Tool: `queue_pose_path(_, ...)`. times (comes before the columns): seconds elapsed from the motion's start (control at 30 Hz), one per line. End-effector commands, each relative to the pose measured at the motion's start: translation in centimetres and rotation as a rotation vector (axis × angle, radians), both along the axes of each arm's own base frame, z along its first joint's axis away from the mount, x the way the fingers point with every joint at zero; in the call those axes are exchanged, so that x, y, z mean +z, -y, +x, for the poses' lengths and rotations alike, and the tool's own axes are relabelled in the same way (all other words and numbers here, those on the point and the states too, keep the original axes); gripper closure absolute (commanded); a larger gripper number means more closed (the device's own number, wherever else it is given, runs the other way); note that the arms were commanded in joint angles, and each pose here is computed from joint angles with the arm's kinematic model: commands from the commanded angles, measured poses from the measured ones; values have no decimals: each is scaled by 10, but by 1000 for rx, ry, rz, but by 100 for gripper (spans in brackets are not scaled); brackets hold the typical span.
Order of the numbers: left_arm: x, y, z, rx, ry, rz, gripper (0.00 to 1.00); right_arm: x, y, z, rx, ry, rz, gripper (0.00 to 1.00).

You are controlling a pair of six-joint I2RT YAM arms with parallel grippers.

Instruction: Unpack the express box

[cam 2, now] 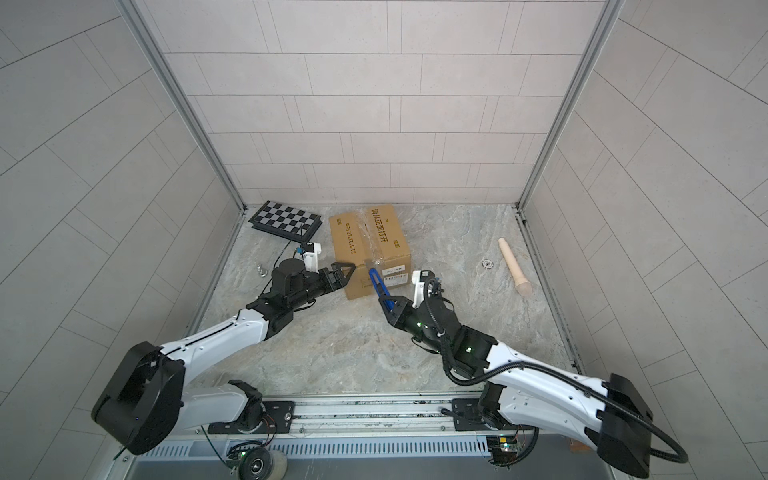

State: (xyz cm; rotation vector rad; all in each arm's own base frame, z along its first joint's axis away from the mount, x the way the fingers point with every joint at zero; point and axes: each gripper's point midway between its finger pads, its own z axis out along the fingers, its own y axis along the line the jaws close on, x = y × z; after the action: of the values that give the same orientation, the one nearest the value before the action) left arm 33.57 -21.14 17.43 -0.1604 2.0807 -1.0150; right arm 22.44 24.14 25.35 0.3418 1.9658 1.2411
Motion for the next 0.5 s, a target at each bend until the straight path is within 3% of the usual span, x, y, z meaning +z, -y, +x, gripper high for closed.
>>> queue_pose_path(0.0,30,-9,7,17,63,1,6,24,46,-2,-88,63,-115,100)
queue_pose_path(0.17,49,-27,15,65,98,42,1,22,101,1,-195,37,-259,100)
queue_pose_path(0.47,41,-22,34,55,67,47,0,-20,103,54,-72,-67,-456,100)
